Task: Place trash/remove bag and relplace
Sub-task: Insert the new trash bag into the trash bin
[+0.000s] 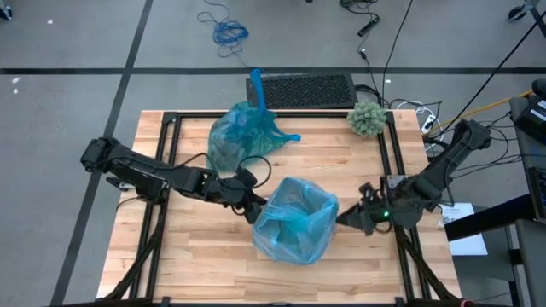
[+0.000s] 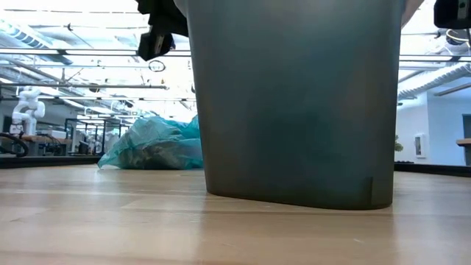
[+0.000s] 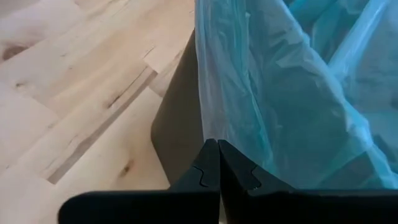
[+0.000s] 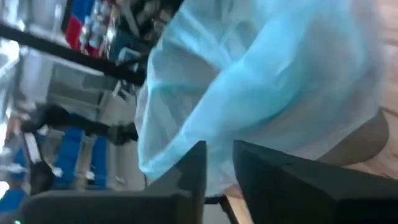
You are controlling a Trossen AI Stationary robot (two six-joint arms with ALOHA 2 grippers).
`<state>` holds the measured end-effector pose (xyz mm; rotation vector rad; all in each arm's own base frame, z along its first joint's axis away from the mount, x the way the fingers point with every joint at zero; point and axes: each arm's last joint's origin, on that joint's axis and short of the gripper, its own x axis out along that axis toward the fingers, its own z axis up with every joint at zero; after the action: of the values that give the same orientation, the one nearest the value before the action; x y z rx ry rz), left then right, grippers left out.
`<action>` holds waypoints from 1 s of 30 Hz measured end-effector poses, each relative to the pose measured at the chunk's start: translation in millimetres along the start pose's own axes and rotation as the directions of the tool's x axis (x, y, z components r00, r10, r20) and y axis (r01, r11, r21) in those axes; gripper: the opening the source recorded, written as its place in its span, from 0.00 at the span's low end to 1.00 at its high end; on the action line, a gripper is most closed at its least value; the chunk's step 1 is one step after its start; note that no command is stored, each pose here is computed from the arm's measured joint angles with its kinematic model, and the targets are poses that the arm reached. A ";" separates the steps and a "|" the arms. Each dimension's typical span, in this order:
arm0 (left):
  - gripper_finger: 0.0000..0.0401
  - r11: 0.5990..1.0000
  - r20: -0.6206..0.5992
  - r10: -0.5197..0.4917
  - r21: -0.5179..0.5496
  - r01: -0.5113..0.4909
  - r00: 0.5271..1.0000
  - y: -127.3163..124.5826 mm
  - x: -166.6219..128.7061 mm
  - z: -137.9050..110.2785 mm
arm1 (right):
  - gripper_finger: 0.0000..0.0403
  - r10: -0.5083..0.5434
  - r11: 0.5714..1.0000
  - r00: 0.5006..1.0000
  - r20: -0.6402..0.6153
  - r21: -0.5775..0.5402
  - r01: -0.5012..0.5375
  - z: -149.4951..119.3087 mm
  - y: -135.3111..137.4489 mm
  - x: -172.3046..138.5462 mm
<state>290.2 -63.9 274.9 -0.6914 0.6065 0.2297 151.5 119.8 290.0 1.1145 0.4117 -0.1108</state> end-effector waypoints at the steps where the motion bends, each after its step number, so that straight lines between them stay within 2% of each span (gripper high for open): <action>1: 0.00 1.000 -0.003 0.000 0.000 0.000 1.000 0.1 0.3 -0.2 | 0.16 -0.001 1.000 1.000 -0.010 -0.021 0.001 -4.0 0.6 3.7; 5: 0.00 1.000 -0.001 -0.003 0.000 0.003 1.000 -0.1 -0.5 0.1 | 0.02 -0.041 0.988 0.999 -0.023 -0.147 0.037 -15.9 2.4 16.9; 10: 0.00 1.000 -0.011 -0.012 -0.001 0.012 1.000 -0.4 -0.7 -0.1 | 0.00 -0.135 0.924 0.991 -0.019 -0.364 0.119 -22.2 12.0 31.5; 14: 0.00 1.000 -0.013 -0.014 -0.002 0.014 1.000 -0.5 -0.7 -0.1 | 0.00 -0.267 0.869 0.964 -0.012 -0.436 0.235 -27.4 6.8 46.1; 21: 0.00 1.000 -0.014 -0.011 -0.001 0.011 1.000 -0.2 -0.8 -0.3 | 0.00 -0.428 0.821 0.903 -0.036 -0.433 0.372 -41.6 -13.2 64.4; 26: 0.00 1.000 -0.012 0.009 0.006 -0.009 1.000 0.9 1.5 -1.3 | 0.00 -0.466 0.810 0.884 -0.046 -0.425 0.405 -46.9 -18.8 70.7; 30: 0.00 0.999 -0.029 0.035 0.017 -0.034 0.999 2.8 9.8 -4.9 | 0.00 -0.463 0.823 0.885 -0.049 -0.395 0.408 -48.5 -18.5 69.9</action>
<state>294.7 -65.0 264.6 -0.6698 0.6485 0.2466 197.5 162.9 230.0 0.6331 0.7837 -0.3452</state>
